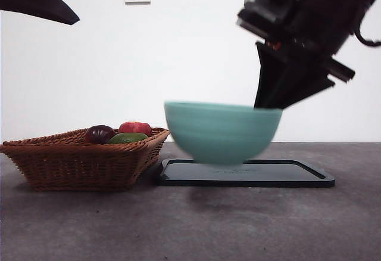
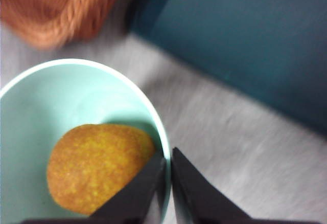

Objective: Pick up the wifruite, put it on the bowl, pick up the plate, put it on desk

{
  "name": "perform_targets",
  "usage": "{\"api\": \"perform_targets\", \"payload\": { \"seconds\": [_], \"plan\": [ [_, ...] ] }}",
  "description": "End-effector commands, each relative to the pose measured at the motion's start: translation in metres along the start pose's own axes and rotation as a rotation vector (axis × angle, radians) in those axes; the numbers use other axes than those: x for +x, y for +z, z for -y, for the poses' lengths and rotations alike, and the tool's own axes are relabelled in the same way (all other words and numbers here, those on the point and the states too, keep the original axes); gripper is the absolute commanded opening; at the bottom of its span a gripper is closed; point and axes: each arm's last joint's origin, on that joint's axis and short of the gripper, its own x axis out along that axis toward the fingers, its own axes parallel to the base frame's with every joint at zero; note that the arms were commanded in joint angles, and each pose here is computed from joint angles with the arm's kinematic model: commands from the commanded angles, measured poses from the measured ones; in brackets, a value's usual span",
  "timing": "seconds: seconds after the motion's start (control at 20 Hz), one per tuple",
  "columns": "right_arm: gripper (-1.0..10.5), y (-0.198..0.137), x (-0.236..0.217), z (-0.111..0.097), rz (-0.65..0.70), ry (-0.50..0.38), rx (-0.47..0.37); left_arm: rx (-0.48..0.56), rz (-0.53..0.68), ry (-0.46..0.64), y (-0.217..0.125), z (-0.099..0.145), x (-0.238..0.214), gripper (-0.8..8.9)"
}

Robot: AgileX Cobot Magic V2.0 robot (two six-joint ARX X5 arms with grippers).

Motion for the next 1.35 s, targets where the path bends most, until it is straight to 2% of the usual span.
{"api": "perform_targets", "payload": {
  "seconds": [0.05,0.25,0.5,0.8,1.1,1.15,1.25,1.35],
  "plan": [
    [0.1,0.020,-0.002,0.006,0.029,-0.024,0.029,0.017,0.011,-0.011,0.004,0.002,0.000,4.02],
    [0.1,0.054,0.008,0.023,0.027,-0.067,0.042,0.020,0.010,-0.011,0.004,0.002,0.000,4.02],
    [0.1,0.094,0.041,0.055,0.001,-0.128,0.065,0.019,0.009,-0.011,0.004,0.002,0.000,4.02],
    [0.1,0.099,0.076,0.083,-0.049,-0.157,0.097,0.019,0.008,-0.011,0.003,0.002,0.000,4.02],
    [0.1,0.097,0.080,0.086,-0.067,-0.160,0.097,0.019,0.008,-0.011,0.003,0.002,0.000,4.02],
    [0.4,0.097,0.080,0.086,-0.066,-0.161,0.098,0.019,0.008,-0.011,0.004,0.002,0.000,4.02],
    [1.8,0.097,0.080,0.086,-0.065,-0.161,0.102,0.018,0.008,-0.011,0.003,0.002,0.000,4.02],
    [1.9,0.098,0.076,0.086,-0.060,-0.182,0.107,0.019,0.008,-0.011,0.004,0.002,0.000,4.02]
  ]
}}
